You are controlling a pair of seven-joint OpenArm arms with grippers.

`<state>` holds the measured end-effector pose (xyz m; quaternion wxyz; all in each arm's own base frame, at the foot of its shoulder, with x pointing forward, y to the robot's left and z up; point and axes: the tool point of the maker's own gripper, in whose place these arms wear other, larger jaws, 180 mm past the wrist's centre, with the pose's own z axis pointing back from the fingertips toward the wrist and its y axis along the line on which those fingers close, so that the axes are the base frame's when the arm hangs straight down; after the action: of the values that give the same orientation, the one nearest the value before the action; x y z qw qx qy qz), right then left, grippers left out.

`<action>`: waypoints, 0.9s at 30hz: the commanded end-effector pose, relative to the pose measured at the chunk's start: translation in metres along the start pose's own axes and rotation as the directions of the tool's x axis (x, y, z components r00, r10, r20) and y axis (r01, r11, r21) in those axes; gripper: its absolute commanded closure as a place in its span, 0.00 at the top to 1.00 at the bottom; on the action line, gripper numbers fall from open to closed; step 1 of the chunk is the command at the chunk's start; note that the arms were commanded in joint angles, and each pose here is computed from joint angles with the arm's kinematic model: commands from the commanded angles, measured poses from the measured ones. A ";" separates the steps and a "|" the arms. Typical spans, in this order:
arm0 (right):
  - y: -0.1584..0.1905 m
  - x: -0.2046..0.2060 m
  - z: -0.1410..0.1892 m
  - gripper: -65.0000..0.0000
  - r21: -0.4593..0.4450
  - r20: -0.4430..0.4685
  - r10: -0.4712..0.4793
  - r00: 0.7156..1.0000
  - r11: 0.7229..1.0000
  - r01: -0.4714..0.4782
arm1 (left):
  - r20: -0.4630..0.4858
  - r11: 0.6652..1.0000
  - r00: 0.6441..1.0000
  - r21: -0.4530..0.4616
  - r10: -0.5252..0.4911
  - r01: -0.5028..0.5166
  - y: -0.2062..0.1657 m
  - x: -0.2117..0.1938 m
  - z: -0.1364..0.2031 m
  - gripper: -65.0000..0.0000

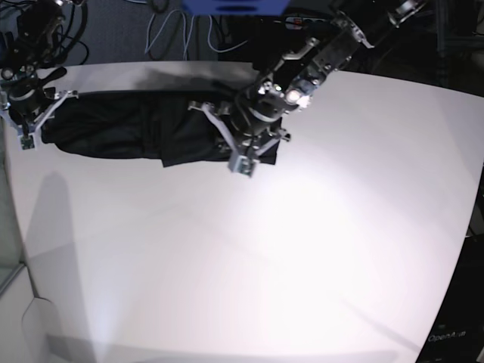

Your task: Fold the T-shirt properly

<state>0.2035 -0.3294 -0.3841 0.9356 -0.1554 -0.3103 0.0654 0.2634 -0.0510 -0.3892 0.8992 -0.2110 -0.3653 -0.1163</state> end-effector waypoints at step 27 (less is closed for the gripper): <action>-0.014 0.018 0.003 0.46 -0.036 0.048 0.004 0.999 0.999 -0.003 | -0.047 0.980 0.996 0.189 0.079 -0.068 0.074 -0.043 -0.016 0.00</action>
<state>0.2094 -0.3318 -0.3799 0.9334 -0.1587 -0.3156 0.0625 0.2790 -0.0025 -0.4369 0.9123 -0.1575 -0.3735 -0.0584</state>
